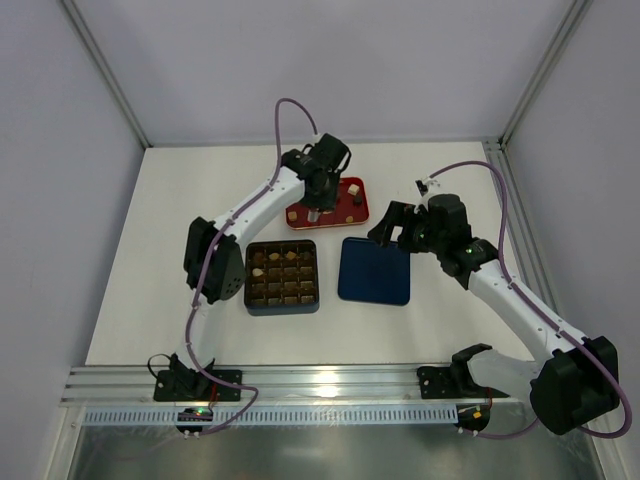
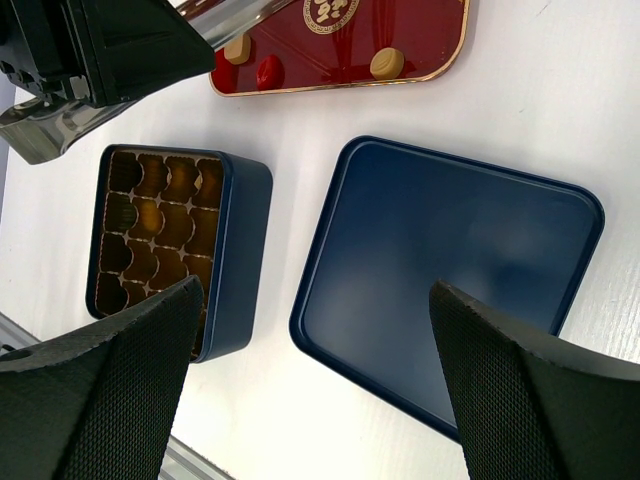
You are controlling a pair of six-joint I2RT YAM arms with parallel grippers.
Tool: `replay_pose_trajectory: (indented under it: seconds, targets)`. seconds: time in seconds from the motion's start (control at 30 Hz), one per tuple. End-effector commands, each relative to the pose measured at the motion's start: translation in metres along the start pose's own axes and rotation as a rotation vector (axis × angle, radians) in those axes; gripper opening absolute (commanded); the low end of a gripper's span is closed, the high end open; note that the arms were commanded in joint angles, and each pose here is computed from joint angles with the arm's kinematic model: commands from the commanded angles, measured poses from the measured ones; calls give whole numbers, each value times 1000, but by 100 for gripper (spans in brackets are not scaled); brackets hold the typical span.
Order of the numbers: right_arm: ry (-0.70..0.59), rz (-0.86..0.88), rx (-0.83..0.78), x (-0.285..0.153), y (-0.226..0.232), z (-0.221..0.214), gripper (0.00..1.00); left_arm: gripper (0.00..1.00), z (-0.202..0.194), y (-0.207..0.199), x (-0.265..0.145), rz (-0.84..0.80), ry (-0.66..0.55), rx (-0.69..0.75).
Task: Pack the chocolate
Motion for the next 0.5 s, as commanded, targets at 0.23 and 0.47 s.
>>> replay_pose_trajectory:
  seconds: [0.23,0.47]
  targets:
    - [-43,21,-22,-4,6,8,94,42,27,10,-8,9,-104,-48]
    - [-42,20,-26,-4,6,9,94,42,28,12,-3,6,-103,-59]
Point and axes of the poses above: each gripper's point midway between its finger pads, its own x axis out along the fingers, its own y axis along the line the jaws close on, z = x × y, the point moved 7 cm from there along -x, back along the fingers, and after that the axes turned 2 degrees about x, right-handed, at the moved point
